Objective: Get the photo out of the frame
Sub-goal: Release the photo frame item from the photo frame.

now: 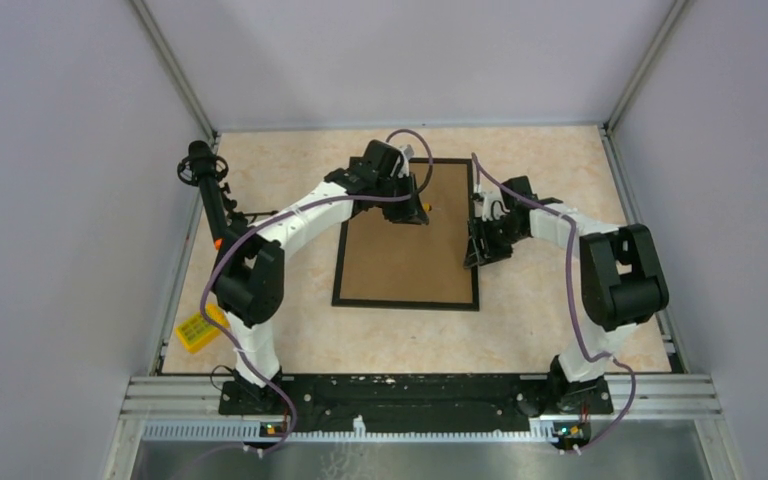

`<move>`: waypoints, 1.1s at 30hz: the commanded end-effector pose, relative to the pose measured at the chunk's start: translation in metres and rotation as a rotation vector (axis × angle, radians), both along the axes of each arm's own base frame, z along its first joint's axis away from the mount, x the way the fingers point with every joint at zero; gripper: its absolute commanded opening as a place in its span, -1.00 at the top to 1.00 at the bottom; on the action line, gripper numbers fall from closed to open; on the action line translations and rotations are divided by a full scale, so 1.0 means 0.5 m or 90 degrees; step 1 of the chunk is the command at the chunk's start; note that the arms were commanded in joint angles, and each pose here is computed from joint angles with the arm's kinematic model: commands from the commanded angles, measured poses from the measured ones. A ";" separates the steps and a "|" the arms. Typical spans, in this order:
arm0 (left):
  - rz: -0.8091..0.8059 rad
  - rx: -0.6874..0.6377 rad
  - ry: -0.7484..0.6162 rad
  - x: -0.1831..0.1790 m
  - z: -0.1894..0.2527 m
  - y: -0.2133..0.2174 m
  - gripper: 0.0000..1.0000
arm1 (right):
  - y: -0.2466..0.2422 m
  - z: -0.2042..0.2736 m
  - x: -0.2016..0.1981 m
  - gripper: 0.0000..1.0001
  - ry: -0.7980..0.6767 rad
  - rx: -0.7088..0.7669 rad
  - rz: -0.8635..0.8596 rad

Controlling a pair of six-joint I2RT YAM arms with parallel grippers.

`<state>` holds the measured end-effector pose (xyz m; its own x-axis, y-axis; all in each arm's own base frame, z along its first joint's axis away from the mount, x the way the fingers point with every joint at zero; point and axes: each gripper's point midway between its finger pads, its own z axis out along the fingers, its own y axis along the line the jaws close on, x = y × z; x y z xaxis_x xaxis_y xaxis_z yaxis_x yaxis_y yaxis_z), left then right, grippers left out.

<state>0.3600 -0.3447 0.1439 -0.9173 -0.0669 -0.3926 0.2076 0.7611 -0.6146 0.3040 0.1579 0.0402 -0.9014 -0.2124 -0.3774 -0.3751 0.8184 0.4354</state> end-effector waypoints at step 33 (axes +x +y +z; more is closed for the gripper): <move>-0.377 -0.125 -0.275 -0.137 0.209 0.062 1.00 | 0.015 0.381 0.018 -0.36 -0.417 0.006 0.248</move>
